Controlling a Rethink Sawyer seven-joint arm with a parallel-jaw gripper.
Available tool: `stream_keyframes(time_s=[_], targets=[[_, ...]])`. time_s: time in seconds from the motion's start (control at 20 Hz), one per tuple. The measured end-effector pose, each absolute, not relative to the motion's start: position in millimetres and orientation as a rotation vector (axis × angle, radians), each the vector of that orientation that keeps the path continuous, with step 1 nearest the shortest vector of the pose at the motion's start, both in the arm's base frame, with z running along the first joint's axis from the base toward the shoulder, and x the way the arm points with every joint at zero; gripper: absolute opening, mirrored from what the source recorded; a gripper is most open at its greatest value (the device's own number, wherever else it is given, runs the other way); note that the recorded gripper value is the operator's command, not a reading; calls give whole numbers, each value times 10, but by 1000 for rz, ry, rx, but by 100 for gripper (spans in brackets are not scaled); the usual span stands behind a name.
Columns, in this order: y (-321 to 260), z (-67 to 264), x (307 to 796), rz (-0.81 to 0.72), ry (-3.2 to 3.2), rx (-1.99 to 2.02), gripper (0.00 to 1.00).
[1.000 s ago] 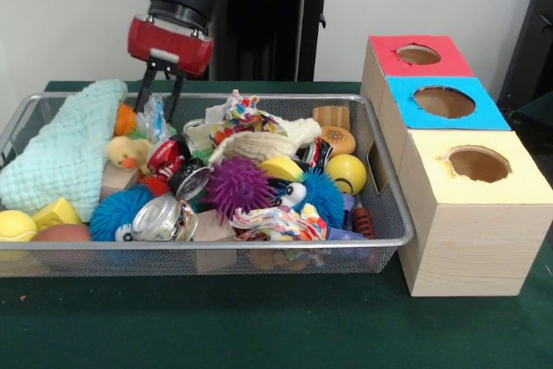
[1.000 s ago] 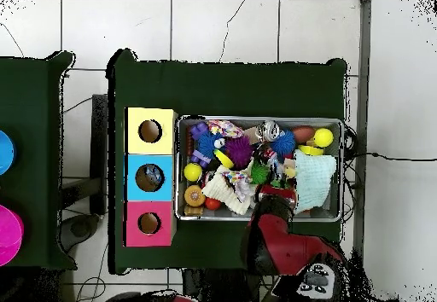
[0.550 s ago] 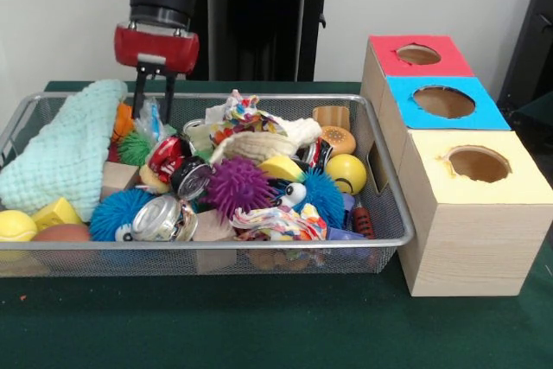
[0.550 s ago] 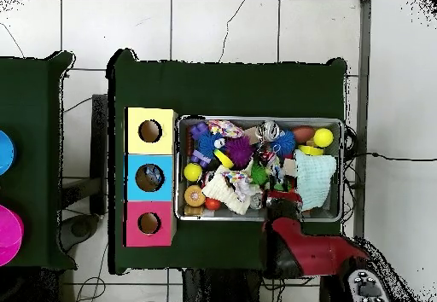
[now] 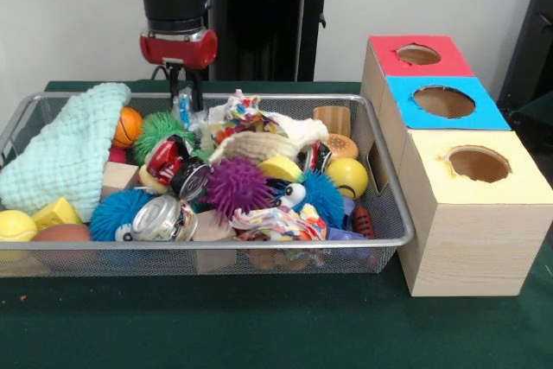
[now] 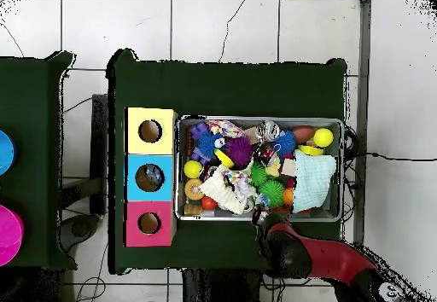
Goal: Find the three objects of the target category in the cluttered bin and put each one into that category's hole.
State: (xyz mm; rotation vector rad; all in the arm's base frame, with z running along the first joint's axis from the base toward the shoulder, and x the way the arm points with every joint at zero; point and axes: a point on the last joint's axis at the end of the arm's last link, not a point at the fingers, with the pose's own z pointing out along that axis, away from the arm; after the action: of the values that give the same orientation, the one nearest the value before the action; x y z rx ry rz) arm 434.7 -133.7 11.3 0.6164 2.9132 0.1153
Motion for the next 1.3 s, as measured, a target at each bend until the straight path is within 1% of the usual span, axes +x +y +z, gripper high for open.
stream_keyframes(time_s=[0.3, 0.55, 0.8, 0.95, 1.0, 1.3], targets=[[-1143, 370, 4509, 71, 2898, 507, 0], [-796, 618, 4749, 23, 2846, 328, 0], [-482, 935, 4925, -41, 2781, 163, 0], [-484, 1105, 4996, -58, 2744, 147, 0], [-557, 1237, 5034, -67, 2714, 157, 0], [-834, 1552, 5093, -76, 2662, 244, 0]])
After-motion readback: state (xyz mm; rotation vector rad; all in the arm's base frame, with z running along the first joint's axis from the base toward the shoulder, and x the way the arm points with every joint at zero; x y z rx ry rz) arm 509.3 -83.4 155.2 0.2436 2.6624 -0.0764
